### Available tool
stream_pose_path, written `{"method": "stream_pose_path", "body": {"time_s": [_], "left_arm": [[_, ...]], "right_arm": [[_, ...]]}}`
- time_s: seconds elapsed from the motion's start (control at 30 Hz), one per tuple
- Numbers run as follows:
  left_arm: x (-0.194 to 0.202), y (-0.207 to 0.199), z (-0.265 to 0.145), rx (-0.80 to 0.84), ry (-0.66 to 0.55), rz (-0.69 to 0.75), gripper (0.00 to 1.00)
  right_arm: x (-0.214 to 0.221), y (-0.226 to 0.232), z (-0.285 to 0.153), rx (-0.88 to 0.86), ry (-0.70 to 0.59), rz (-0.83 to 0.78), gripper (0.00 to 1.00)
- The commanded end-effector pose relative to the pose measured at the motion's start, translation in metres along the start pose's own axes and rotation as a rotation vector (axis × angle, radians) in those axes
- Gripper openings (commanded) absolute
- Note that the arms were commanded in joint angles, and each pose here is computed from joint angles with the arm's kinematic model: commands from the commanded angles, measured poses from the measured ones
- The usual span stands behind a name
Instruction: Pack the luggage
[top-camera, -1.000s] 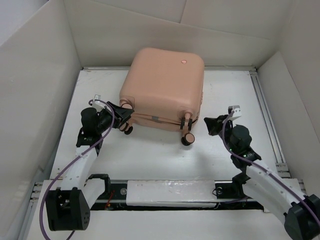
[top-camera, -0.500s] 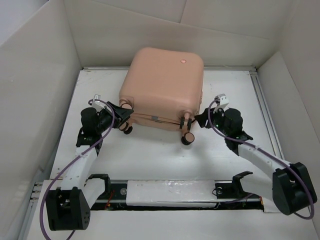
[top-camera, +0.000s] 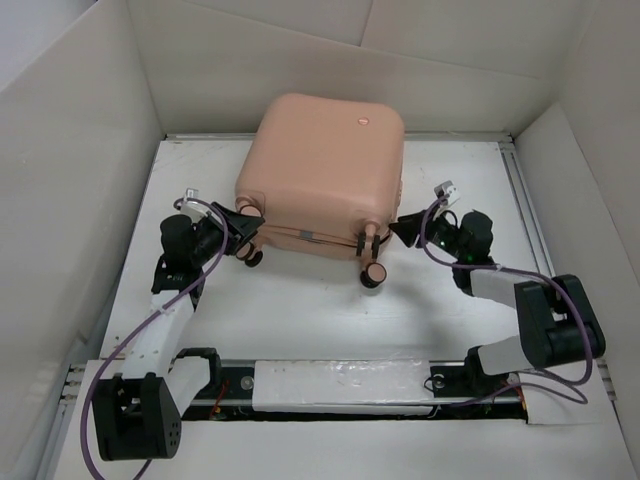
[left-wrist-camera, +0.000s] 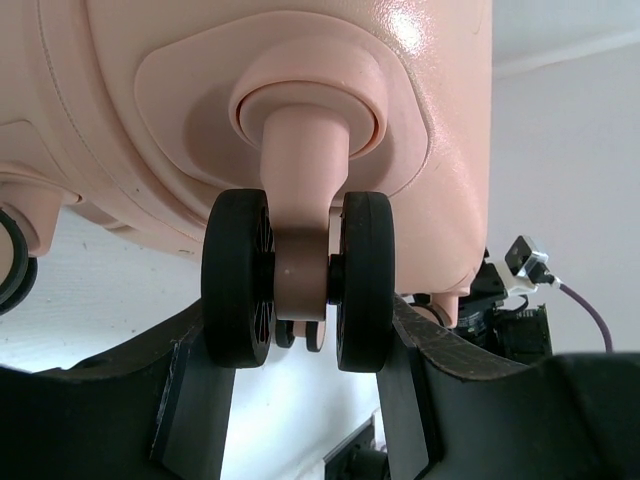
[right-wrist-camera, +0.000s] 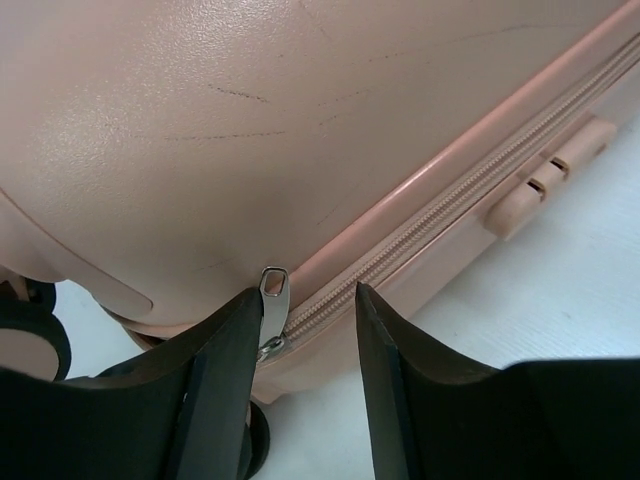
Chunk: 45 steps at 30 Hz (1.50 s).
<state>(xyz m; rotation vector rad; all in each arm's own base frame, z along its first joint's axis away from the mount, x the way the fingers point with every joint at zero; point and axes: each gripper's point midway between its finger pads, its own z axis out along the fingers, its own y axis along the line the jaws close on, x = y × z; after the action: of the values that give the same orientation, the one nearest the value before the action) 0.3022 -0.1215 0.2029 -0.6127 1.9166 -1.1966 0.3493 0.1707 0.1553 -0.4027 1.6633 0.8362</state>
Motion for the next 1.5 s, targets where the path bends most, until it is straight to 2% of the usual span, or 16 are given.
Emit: {"method": "stream_pose_path", "body": {"time_s": [0.0,0.23,0.37,0.4,0.47,0.5,0.6,0.7,0.73,0.8,1.0,1.03,1.23,1.4,1.43,1.47], "left_arm": [[-0.015,-0.073,-0.013,0.275,-0.048,0.185,0.0],[-0.016,-0.072,-0.012,0.274,-0.048,0.185,0.0],[-0.016,-0.072,-0.012,0.274,-0.048,0.185,0.0],[-0.016,-0.072,-0.012,0.274,-0.048,0.185,0.0],[-0.016,-0.072,-0.012,0.274,-0.048,0.185,0.0],[-0.016,-0.072,-0.012,0.274,-0.048,0.185,0.0],[-0.016,-0.072,-0.012,0.274,-0.048,0.185,0.0],[-0.016,-0.072,-0.012,0.275,-0.046,0.176,0.0],[-0.016,-0.072,-0.012,0.275,-0.046,0.176,0.0],[-0.015,-0.073,-0.012,0.275,-0.045,0.166,0.0],[-0.012,-0.067,-0.011,0.277,-0.043,0.147,0.0],[-0.01,-0.064,-0.01,0.271,-0.038,0.133,0.0],[-0.01,-0.067,-0.014,0.284,-0.044,0.132,0.0],[-0.009,-0.065,-0.014,0.284,-0.045,0.132,0.0],[-0.009,-0.067,-0.015,0.291,-0.048,0.137,0.0],[-0.007,-0.063,-0.015,0.283,-0.044,0.131,0.0]], "right_arm": [[-0.031,0.046,0.01,-0.271,-0.092,-0.068,0.48],[-0.022,0.054,0.015,-0.363,-0.056,-0.031,0.52],[-0.025,0.058,0.018,-0.41,-0.078,0.001,0.35],[-0.026,0.059,0.018,-0.416,-0.089,-0.002,0.28],[-0.028,0.061,0.016,-0.423,-0.099,0.009,0.22],[-0.024,0.062,0.015,-0.423,-0.098,0.017,0.11],[-0.021,0.061,0.006,-0.374,-0.119,0.039,0.0],[-0.028,0.067,-0.004,-0.31,-0.154,0.019,0.0],[-0.011,0.067,-0.008,-0.273,-0.101,0.058,0.0],[-0.015,0.081,-0.014,-0.246,-0.106,-0.017,0.0],[0.001,0.086,-0.037,0.022,-0.087,-0.003,0.0],[0.017,0.084,-0.042,0.079,-0.068,0.007,0.0],[0.036,0.118,-0.055,0.034,-0.114,0.008,0.0],[0.07,0.156,-0.037,-0.077,0.012,-0.041,0.0],[0.063,0.167,-0.03,-0.107,-0.012,-0.04,0.0],[0.083,0.172,-0.024,-0.123,0.049,-0.046,0.0]]}}
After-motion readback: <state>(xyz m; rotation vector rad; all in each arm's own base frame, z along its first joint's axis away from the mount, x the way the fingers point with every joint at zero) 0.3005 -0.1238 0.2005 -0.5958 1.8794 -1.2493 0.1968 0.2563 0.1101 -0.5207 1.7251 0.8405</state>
